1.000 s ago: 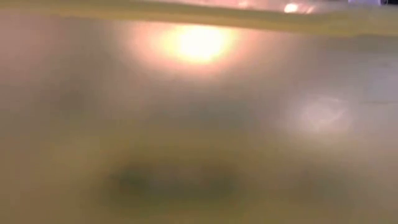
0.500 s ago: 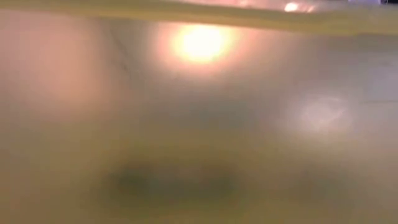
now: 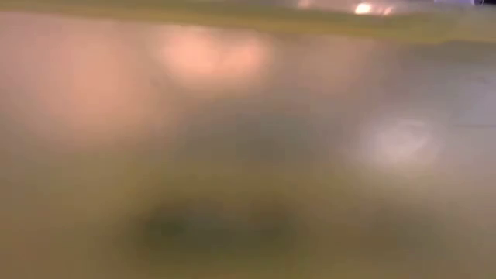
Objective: Pick & place school supplies into a supply box
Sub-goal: Put the yellow pen into the yellow supply box
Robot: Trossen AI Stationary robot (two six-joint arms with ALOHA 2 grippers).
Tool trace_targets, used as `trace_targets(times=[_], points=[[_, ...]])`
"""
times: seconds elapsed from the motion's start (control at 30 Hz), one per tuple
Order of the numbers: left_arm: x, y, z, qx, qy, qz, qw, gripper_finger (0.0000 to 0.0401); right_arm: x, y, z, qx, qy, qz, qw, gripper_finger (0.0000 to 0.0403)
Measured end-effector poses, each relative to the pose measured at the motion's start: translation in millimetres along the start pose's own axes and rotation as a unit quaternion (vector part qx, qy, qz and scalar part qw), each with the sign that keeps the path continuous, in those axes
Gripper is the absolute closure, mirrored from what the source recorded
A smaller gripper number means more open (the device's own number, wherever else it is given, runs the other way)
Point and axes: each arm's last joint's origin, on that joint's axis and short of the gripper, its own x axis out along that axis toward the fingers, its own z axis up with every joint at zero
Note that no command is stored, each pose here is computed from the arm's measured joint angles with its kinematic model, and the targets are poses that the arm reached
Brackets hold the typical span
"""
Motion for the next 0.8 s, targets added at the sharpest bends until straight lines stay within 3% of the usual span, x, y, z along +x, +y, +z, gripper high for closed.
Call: trace_targets(times=[0.17,0.5,0.8], points=[[29.4,-22.2,3.2,0.028,0.06,-0.002,0.998,0.0388,0.0,0.0,0.0,0.0,0.0,0.0,1.0,0.0231],[71.4,-35.4,-7.3,0.054,0.133,-0.014,0.99,0.0383,0.0,-0.3,-0.4,-0.001,0.002,-0.002,1.0,0.0231],[74.8,-34.4,-8.3,0.04,0.136,-0.01,0.99,0.0357,0.0,-0.2,-0.4,-0.001,0.002,-0.001,1.0,0.0231]])
